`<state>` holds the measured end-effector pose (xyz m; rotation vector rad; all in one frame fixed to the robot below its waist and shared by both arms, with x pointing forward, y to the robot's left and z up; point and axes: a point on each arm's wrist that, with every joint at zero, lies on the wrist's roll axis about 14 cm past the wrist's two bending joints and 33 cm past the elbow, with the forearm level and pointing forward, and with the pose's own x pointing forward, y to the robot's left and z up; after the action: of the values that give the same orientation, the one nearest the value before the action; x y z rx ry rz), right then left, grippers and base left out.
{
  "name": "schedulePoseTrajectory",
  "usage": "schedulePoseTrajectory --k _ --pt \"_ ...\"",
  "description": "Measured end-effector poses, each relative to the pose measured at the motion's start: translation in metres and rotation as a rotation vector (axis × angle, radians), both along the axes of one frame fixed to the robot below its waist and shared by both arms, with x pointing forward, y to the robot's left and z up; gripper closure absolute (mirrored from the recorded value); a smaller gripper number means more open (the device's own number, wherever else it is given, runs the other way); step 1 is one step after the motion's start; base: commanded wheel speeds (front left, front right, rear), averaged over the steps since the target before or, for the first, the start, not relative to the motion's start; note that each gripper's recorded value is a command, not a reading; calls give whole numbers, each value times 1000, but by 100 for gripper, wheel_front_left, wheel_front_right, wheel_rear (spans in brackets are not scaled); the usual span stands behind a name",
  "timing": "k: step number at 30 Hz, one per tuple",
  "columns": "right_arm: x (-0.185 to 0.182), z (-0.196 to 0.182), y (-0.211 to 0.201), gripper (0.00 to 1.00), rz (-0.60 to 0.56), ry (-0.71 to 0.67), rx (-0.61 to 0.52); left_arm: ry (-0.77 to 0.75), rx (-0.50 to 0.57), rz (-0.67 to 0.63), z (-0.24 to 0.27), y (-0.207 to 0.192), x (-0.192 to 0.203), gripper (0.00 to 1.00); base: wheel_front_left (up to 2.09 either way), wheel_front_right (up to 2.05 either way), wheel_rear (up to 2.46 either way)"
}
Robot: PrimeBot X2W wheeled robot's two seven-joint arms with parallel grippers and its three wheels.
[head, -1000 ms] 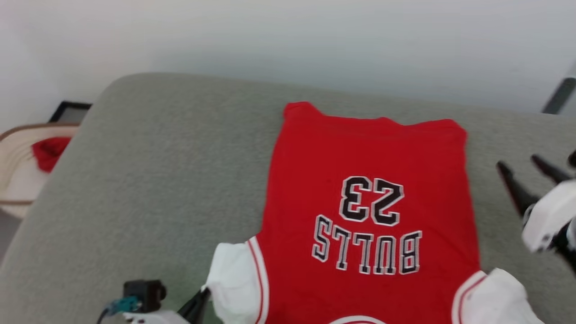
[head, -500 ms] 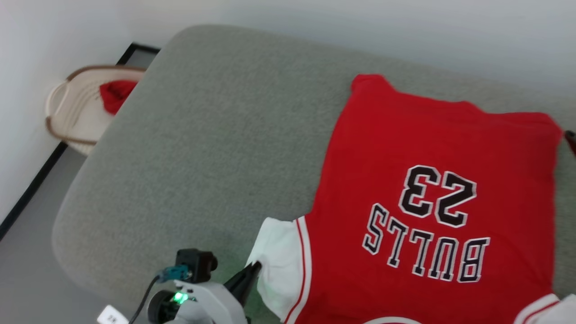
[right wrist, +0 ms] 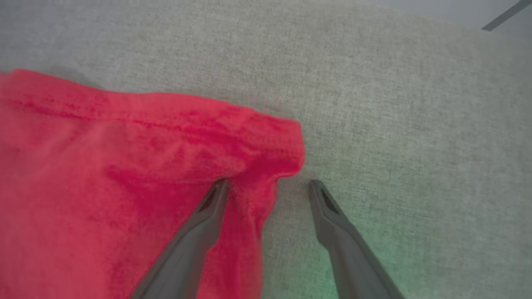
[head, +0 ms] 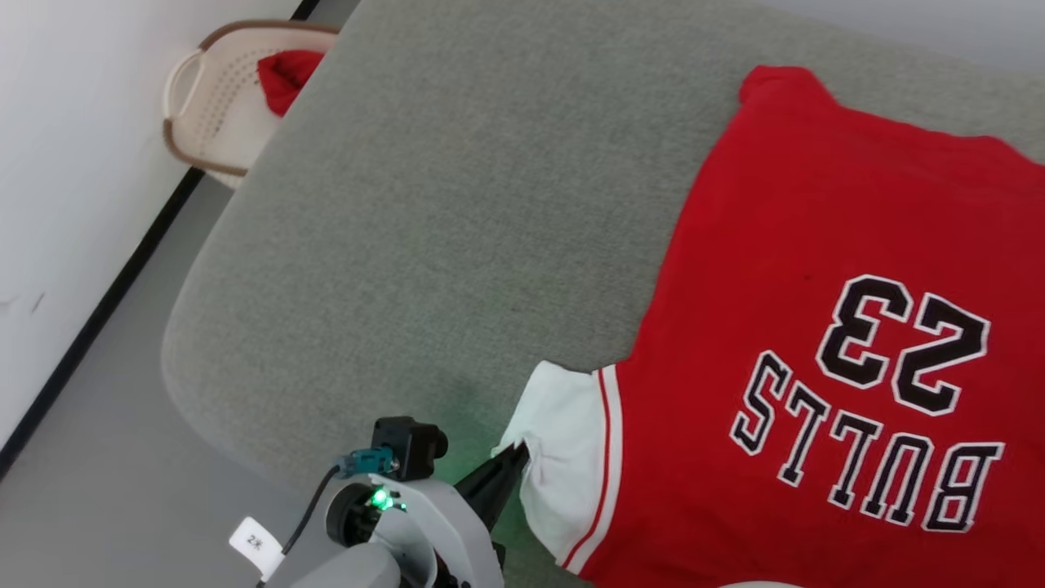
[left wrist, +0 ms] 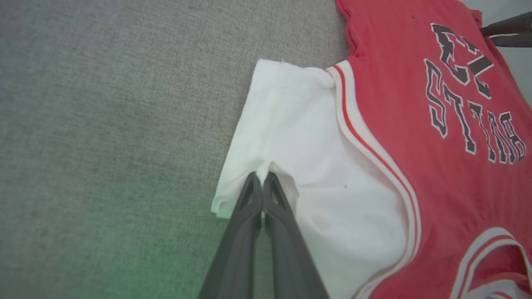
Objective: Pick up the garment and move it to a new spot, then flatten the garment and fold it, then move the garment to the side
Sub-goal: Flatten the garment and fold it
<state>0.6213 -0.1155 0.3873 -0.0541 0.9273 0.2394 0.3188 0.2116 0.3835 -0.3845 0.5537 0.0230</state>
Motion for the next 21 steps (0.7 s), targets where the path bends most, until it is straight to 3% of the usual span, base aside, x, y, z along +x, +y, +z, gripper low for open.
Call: schedulePoseTrajectory --k 1,2,3,11,21 --pt "2 -3 3 0 0 16 0 3 0 4 -1 1 0 100 0 0 0" --pt "3 -7 6 64 3 32 -7 6 2 10 -3 3 -1 100 0 0 0" --pt "4 -10 8 100 6 46 -12 12 3 17 -5 5 -2 100 0 0 0" --pt "17 -13 23 100 27 14 -15 23 3 49 -12 15 -3 100 0 0 0" --pt "1 10 25 100 79 -47 -21 2 20 55 -12 27 2 100 0 0 0"
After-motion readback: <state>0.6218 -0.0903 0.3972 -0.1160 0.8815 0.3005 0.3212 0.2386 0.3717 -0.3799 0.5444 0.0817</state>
